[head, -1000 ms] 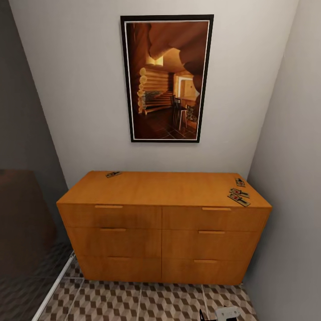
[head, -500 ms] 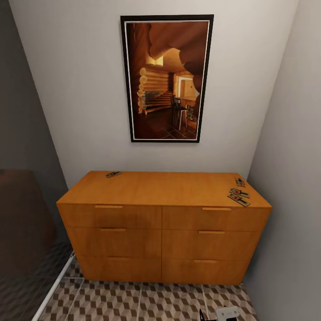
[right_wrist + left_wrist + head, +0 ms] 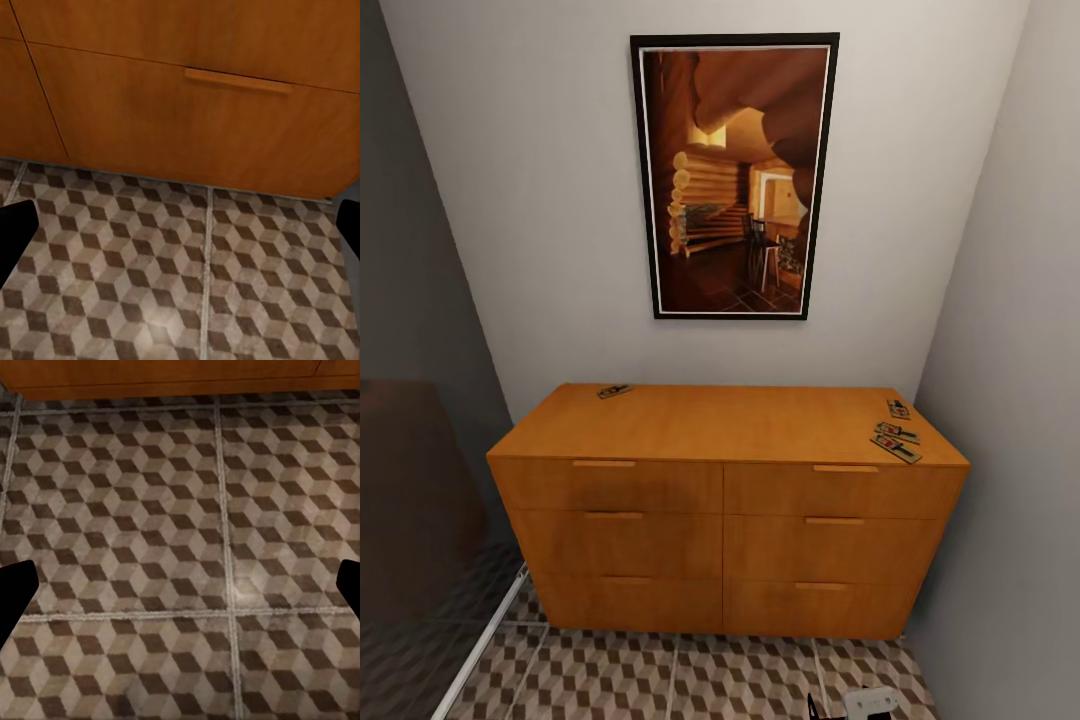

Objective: Take the four mousetraps from the cabinet in the bathroom and place them on the bathroom floor. Make sure all four end up on the same floor surface, and ensure that at least two of them are either under or directly next to the same bathroom sink.

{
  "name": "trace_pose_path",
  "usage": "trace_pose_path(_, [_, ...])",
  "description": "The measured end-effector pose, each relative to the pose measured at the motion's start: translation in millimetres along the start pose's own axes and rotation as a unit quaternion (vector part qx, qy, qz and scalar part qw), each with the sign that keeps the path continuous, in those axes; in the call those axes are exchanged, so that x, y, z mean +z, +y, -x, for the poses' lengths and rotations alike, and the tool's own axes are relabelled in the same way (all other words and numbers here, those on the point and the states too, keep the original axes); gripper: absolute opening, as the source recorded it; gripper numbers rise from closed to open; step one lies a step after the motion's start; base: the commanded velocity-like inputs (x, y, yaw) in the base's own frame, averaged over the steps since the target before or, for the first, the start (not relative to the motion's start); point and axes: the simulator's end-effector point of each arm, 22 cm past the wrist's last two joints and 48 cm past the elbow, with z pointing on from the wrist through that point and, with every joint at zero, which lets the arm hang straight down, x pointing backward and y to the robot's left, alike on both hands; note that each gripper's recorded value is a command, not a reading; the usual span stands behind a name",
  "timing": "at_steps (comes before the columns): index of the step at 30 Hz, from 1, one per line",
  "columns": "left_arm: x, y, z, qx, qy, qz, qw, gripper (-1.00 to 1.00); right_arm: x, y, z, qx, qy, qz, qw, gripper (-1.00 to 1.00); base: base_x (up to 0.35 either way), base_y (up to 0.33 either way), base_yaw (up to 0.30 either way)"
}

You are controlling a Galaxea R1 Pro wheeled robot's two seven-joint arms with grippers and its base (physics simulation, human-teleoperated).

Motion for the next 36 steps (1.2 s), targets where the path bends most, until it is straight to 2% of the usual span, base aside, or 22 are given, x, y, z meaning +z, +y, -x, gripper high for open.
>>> trace_pose_path(18, [-0.2, -1.1, -0.6, 0.000, 0.000, -0.001, 1.0000, 1.00, 0.0, -1.0, 0.0, 0.000, 0.000, -0.001, 1.0000, 1.00, 0.000, 0.000, 0.000])
trace_pose_path(23, [-2.0, 0.6, -10.5, 0.000, 0.011, 0.000, 0.9999, 1.00, 0.7, -2.0, 4.7, 0.001, -0.004, -0.004, 1.0000, 1.00, 0.000, 0.000, 0.000])
trace_pose_path(28, [-4.0, 1.4, -19.8, 0.000, 0.021, 0.001, 0.9998, 1.00, 3.5, -10.1, 32.3, 0.003, -0.032, -0.016, 0.9994, 1.00, 0.000, 0.000, 0.000])
trace_pose_path(30, [-4.4, 1.3, -19.6, 0.001, 0.018, 0.001, 0.9998, 1.00, 4.7, -17.2, 56.2, 0.003, -0.054, -0.026, 0.9982, 1.00, 0.000, 0.000, 0.000])
trace_pose_path(36, [-4.5, 1.3, -13.2, 0.000, 0.002, 0.001, 1.0000, 1.00, 5.6, -34.8, 99.6, 0.002, -0.059, -0.047, 0.9972, 1.00, 0.000, 0.000, 0.000])
